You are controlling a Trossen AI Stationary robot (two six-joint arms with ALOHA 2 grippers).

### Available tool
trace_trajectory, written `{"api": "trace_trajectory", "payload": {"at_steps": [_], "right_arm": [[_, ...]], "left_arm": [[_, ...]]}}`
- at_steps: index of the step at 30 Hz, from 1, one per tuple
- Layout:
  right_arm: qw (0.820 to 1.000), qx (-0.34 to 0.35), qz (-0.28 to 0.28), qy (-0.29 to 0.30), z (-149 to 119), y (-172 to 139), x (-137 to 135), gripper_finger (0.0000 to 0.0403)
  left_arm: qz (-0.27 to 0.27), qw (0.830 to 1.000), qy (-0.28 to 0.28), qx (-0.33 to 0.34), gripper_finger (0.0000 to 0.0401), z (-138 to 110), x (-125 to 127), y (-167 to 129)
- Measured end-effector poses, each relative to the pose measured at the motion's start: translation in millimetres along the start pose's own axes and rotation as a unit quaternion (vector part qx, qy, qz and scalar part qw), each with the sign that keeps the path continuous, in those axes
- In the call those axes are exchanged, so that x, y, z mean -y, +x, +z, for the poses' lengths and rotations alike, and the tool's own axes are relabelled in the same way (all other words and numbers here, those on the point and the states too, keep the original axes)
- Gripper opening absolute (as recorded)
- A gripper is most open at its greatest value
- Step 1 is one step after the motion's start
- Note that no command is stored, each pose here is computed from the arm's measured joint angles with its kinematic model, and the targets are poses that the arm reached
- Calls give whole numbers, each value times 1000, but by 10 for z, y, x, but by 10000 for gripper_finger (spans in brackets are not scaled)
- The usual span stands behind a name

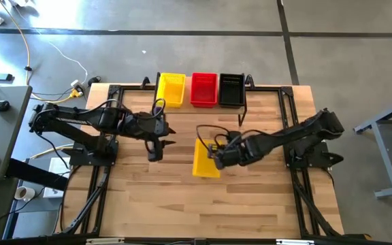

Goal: Stack baskets on shelf by color
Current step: Stack the yellow bin on the stacked yellow bins on the shelf

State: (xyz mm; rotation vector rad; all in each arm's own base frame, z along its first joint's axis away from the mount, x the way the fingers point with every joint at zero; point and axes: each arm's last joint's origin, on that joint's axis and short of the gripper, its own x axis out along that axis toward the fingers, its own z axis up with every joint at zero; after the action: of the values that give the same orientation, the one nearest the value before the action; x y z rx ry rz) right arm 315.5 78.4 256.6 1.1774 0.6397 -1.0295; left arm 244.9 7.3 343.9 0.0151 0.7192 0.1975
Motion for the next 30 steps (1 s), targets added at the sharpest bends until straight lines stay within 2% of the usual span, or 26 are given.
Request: {"api": "trace_trajectory", "payload": {"at_steps": [8,14,20,27,30], "right_arm": [[999,27,8,-16,112,214,-428,0],[998,55,19,-21,165,283,-652,0],[996,74,35,-19,270,265,-758,0],[994,84,75,-12,351,279,-859,0],[992,87,88,-16,382,284,-893,0]], "left_arm": [[21,996,91,-3,162,-18,136,-20],[15,992,123,-23,162,-65,188,-35],[2,983,177,-46,162,-123,251,-54],[-14,975,216,-45,162,-141,348,-68],[-18,970,235,-65,162,-182,383,-51]]}}
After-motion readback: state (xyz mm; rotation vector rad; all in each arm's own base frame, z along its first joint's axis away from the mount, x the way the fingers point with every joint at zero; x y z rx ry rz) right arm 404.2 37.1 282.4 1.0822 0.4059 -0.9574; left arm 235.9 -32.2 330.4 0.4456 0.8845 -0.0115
